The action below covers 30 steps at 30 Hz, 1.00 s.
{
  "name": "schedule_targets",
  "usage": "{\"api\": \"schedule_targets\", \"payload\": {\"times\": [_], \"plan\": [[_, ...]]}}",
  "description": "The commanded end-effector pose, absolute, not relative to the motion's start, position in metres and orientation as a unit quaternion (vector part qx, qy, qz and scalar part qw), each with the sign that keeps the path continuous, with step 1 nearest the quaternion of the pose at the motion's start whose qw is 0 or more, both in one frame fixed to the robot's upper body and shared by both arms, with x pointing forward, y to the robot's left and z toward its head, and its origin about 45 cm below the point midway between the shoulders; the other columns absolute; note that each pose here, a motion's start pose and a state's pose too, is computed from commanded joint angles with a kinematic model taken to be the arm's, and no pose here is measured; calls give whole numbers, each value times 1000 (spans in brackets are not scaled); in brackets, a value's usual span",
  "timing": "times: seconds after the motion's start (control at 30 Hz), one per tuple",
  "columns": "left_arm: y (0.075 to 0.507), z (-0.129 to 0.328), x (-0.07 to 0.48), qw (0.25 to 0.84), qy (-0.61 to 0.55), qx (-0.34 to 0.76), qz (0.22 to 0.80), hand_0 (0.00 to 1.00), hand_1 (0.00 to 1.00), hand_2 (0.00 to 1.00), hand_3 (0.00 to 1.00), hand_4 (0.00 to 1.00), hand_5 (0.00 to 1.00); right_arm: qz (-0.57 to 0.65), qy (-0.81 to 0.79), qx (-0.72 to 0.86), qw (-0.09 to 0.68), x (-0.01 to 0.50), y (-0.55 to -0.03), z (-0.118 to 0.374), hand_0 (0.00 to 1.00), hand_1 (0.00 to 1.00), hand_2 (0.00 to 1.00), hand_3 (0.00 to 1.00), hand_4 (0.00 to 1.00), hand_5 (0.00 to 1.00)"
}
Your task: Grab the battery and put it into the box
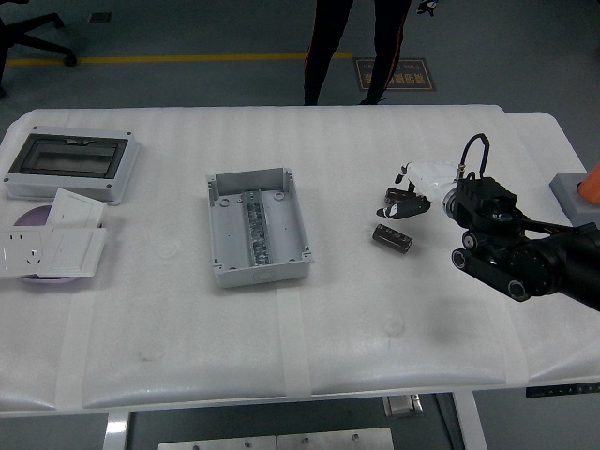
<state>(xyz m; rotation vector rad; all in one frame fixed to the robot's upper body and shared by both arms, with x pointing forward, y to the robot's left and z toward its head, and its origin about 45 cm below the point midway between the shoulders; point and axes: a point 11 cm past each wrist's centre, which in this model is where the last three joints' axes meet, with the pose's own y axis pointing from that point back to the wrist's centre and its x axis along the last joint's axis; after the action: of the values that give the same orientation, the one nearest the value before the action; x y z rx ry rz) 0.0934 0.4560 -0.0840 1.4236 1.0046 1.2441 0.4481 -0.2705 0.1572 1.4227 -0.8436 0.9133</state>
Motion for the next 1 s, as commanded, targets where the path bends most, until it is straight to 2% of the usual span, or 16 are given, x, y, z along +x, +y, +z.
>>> {"api": "schedule_targets", "payload": {"times": [0.07,0.1,0.27,0.3,0.47,0.5,1.0], "plan": [[456,-84,93,480,412,583,510,424,609,574,380,468,406,392,-361,609,587,448,-271,157,638,633,640,729,899,584],[455,-84,93,480,412,583,510,424,609,572,379,469,406,392,-361,608,588,448,-272,156,344,521,593,647,732,393],[456,-84,92,480,412,583,509,424,609,572,379,469,406,393,-358,606,592,447,-275,155,344,521,593,647,732,393],[456,-84,92,480,412,584,509,424,609,570,379,469,407,393,-358,607,592,447,-275,155,291,465,578,649,621,311],[456,-84,93,482,410,583,509,424,609,570,379,469,407,393,-360,607,589,447,-274,155,291,465,578,649,621,311],[455,-84,93,483,410,583,509,424,609,569,379,470,409,392,-362,608,588,447,-274,155,270,438,566,646,585,289],[453,-85,94,488,408,581,508,423,609,569,379,473,420,381,-373,614,582,447,-270,153,234,405,544,648,530,258]]}}
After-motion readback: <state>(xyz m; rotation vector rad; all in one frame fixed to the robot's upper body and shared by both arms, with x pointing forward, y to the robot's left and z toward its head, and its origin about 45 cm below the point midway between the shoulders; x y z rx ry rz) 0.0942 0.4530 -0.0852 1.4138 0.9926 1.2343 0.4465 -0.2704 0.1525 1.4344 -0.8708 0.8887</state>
